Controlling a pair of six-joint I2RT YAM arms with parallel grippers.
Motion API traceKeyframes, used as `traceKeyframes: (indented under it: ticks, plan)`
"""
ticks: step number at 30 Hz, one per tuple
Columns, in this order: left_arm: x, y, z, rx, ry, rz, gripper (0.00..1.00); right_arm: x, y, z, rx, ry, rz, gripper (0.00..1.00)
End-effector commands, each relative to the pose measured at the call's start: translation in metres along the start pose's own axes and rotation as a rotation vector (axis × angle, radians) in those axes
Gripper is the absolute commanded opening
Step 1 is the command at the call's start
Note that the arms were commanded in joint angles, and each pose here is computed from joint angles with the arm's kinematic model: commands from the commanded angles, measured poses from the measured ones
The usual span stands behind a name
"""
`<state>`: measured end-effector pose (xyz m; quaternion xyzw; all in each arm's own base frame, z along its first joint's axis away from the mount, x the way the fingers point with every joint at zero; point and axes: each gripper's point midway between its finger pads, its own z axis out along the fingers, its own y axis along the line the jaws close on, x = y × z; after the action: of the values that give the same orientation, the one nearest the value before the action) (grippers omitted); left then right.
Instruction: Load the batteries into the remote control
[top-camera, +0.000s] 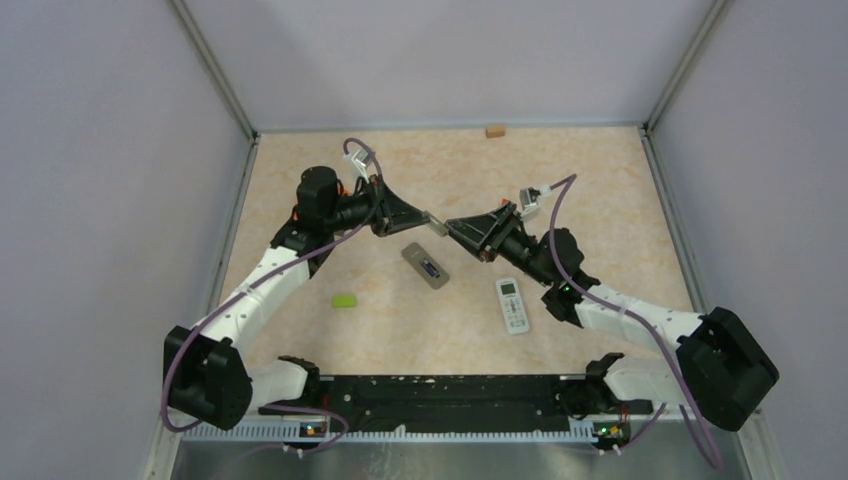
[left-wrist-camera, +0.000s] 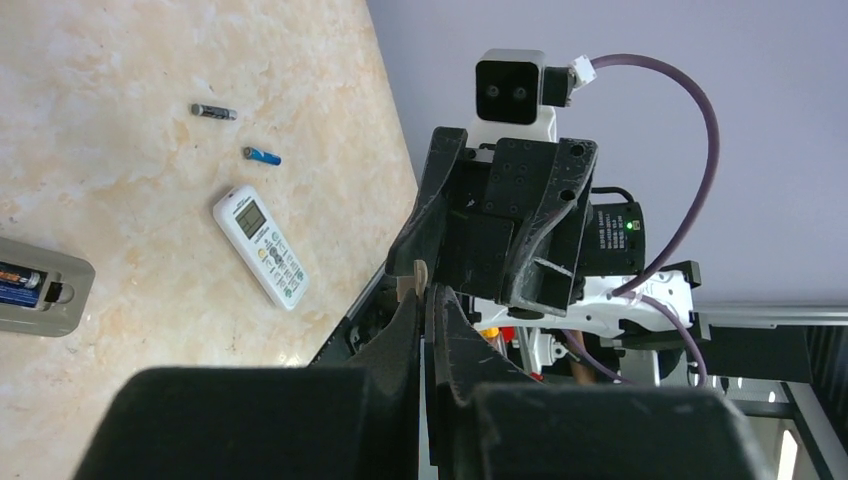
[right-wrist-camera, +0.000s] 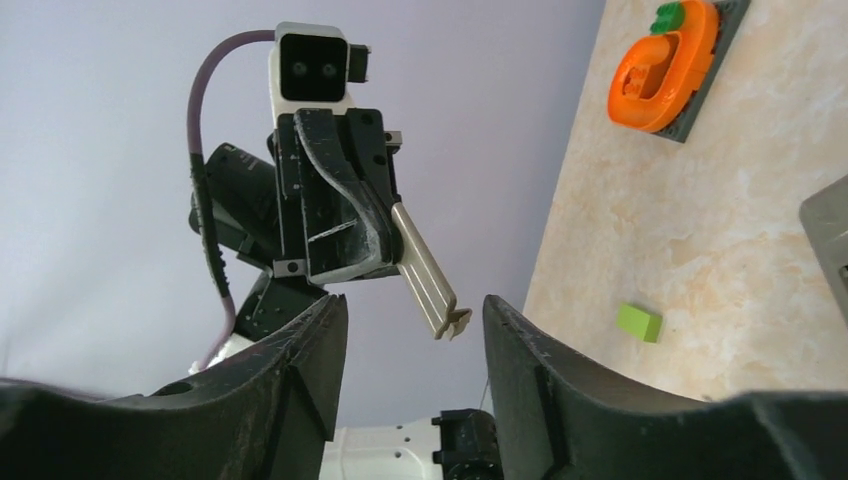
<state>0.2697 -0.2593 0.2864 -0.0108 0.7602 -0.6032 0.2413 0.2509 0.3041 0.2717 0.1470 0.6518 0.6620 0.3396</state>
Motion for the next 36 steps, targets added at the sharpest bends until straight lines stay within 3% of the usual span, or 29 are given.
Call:
traceKeyframes:
  ticks: [1, 4, 14, 18, 21, 23, 28, 29, 36]
  plan:
    - [-0.008, -0.023, -0.004, 0.064, -0.021, 0.037, 0.00, 0.000, 0.042, 0.005, -0.188, 0.016, -0.017, 0.48]
    - [-0.007, -0.029, -0.004, 0.098, -0.016, 0.027, 0.00, -0.001, 0.049, 0.003, -0.231, 0.013, -0.007, 0.40]
    - [-0.008, -0.034, -0.006, 0.116, -0.021, 0.030, 0.00, 0.003, 0.050, 0.005, -0.230, 0.038, -0.003, 0.26]
    - [-0.006, -0.030, -0.005, 0.104, -0.018, 0.032, 0.02, 0.003, 0.051, 0.004, -0.245, 0.037, 0.006, 0.13]
    - [-0.006, -0.021, -0.005, 0.070, -0.024, 0.041, 0.19, 0.002, 0.050, 0.004, -0.244, 0.031, -0.001, 0.05]
    - [-0.006, -0.012, -0.005, 0.029, -0.036, 0.051, 0.40, 0.002, 0.046, 0.004, -0.232, 0.028, -0.002, 0.00]
    - [-0.006, 0.012, -0.007, -0.065, -0.065, 0.092, 0.90, 0.005, 0.015, 0.009, -0.092, 0.034, 0.014, 0.00]
    - [-0.008, 0.014, -0.009, -0.078, -0.075, 0.109, 0.96, 0.006, 0.006, 0.009, -0.060, 0.033, 0.023, 0.00]
    - [-0.029, 0.061, -0.032, -0.338, -0.224, 0.148, 0.99, 0.021, -0.058, 0.011, 0.181, 0.076, 0.070, 0.00]
